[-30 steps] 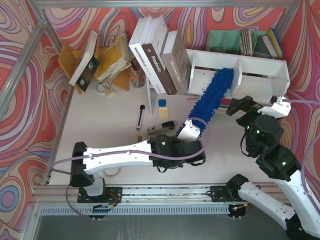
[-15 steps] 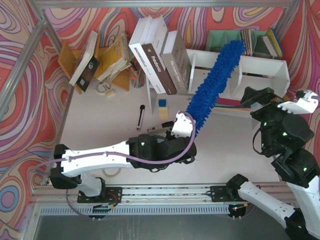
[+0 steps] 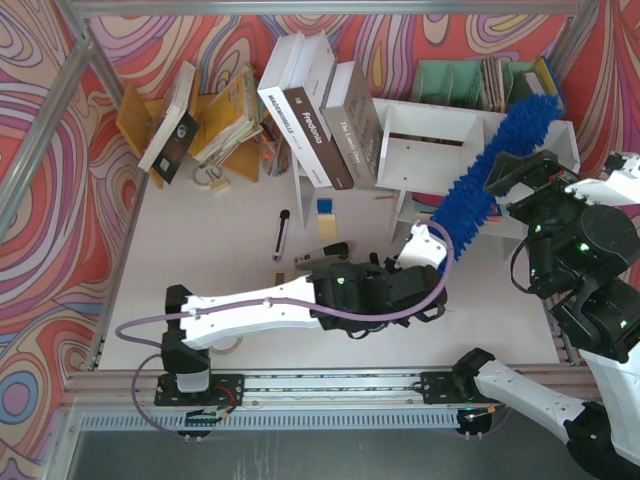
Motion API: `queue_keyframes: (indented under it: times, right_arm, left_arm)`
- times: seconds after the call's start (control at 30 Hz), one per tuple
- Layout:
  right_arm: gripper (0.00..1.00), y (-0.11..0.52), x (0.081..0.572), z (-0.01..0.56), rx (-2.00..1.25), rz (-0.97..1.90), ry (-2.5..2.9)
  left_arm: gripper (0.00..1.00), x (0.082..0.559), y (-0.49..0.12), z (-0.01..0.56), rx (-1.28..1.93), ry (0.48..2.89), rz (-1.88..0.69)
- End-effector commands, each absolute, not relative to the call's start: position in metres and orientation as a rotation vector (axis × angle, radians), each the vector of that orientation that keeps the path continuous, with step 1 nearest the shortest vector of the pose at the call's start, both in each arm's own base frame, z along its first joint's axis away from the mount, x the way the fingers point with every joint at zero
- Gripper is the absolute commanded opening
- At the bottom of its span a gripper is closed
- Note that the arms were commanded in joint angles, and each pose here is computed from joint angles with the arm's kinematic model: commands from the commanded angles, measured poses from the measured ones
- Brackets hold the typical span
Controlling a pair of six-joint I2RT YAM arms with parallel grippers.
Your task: Dust the bookshelf with a duster
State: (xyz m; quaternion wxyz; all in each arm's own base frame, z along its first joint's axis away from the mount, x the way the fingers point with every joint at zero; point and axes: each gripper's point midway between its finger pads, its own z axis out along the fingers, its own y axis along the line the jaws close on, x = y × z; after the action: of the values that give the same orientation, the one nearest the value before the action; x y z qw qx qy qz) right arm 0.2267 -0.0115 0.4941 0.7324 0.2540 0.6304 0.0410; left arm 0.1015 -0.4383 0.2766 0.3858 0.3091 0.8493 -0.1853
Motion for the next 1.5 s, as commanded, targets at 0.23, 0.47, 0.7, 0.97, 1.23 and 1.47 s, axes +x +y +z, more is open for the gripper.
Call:
queue_keyframes:
  times: [0.23, 0.47, 0.7, 0.97, 1.23, 1.47]
  right_arm:
    - [0.99, -0.014, 0.227, 0.483, 0.57, 0.059, 1.422]
    - [0.99, -0.014, 0.228, 0.48, 0.572, 0.057, 1.42]
    - [0.99, -0.012, 0.229, 0.477, 0.575, 0.074, 1.413]
    - [0.99, -0.014, 0.227, 0.475, 0.574, 0.064, 1.412]
    - [0.99, -0.016, 0.226, 0.474, 0.576, 0.052, 1.408]
    - [0.99, -0.016, 0.227, 0.473, 0.577, 0.056, 1.409]
  left_arm:
    - [0.0, 0.088, -0.458, 0.238, 1.025, 2.209, -0.384]
    - [0.0, 0.092, -0.462, 0.228, 1.051, 2.225, -0.365]
    - [0.0, 0.116, -0.468, 0.245, 0.966, 2.204, -0.403]
    - [0.0, 0.133, -0.482, 0.239, 0.974, 2.211, -0.397]
    - [0.0, 0.125, -0.487, 0.196, 1.075, 2.285, -0.335]
    - [0.0, 0.134, -0.484, 0.221, 1.035, 2.223, -0.338]
